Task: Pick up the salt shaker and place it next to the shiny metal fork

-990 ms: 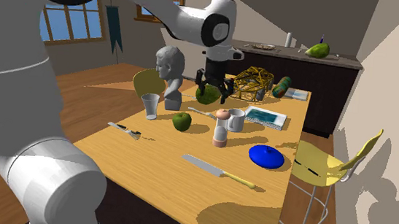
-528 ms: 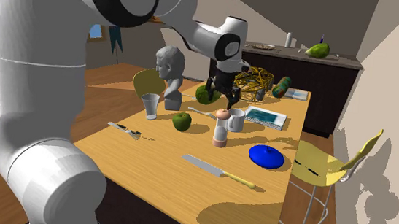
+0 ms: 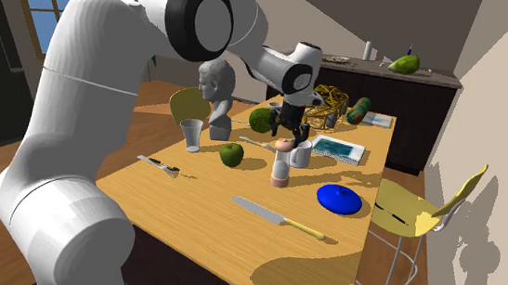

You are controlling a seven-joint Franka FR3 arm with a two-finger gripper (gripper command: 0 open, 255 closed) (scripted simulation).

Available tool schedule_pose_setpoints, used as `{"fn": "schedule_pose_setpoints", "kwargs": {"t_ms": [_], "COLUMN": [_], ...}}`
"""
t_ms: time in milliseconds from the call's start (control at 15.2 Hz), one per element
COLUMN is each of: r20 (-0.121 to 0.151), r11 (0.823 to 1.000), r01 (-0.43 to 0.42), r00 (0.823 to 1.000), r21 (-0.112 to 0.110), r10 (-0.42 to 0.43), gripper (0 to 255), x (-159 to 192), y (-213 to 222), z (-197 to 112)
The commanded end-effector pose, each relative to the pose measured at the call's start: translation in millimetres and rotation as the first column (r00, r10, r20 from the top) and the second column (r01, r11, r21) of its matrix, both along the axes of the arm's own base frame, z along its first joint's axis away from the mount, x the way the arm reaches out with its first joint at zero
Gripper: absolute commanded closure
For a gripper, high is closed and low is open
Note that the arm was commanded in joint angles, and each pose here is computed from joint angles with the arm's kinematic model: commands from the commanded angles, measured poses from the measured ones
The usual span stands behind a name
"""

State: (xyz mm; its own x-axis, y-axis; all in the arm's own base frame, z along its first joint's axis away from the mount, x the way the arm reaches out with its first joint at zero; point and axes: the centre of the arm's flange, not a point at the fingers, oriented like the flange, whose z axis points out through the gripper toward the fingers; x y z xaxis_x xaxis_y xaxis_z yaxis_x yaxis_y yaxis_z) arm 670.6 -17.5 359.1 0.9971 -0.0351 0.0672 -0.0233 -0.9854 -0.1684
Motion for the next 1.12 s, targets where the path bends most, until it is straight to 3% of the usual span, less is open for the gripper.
{"fn": "schedule_pose_setpoints", "kwargs": {"t_ms": [0,198,726,792,1056], "r20": [0.000,0.000,0.000,0.000,0.000], "r11": [1.000,1.000,1.000,1.000,1.000], "r01": [0.000,0.000,0.000,0.000,0.000], "r00": [1.000,1.000,1.000,1.000,1.000], "r21": [0.001,0.001,0.001,0.001,0.001], "r10": [0.000,0.000,0.000,0.000,0.000], "gripper": [0,0,0,255,255], "x": [1.7,3.0,3.0,3.0,3.1], "y": [2.3,5.4,5.4,5.4,5.5], "z": [-9.9,-28.4,-28.4,-28.4,-28.7]}}
